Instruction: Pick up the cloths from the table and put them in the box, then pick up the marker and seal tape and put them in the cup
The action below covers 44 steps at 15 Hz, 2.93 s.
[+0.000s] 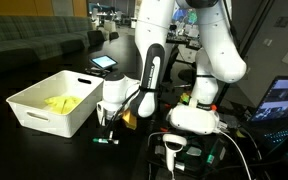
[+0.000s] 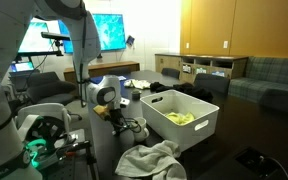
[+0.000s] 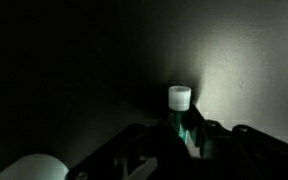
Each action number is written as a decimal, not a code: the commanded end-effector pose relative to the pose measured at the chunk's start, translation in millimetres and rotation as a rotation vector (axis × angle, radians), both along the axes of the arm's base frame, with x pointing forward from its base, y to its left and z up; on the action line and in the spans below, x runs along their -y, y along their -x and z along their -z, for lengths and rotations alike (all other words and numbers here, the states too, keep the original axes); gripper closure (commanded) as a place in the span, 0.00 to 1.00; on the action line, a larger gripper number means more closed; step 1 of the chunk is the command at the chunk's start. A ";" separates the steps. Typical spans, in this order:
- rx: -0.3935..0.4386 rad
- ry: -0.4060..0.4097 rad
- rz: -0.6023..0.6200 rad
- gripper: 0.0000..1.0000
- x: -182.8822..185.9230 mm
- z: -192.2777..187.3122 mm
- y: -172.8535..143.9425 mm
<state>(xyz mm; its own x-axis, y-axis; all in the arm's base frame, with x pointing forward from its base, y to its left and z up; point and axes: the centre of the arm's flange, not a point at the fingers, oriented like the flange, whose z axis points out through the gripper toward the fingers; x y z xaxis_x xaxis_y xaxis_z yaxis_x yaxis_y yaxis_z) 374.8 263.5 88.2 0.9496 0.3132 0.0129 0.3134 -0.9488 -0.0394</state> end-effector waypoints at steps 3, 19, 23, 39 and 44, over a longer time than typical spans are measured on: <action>0.008 0.032 -0.034 0.95 -7.1 -3.0 -2.3; 0.153 0.007 -0.259 0.95 0.4 -74.8 60.4; 0.225 -0.064 -0.233 0.95 16.5 -98.2 64.9; 0.465 -0.270 0.024 0.95 55.9 -149.0 48.8; 0.446 -0.197 0.177 0.95 72.9 -155.7 36.8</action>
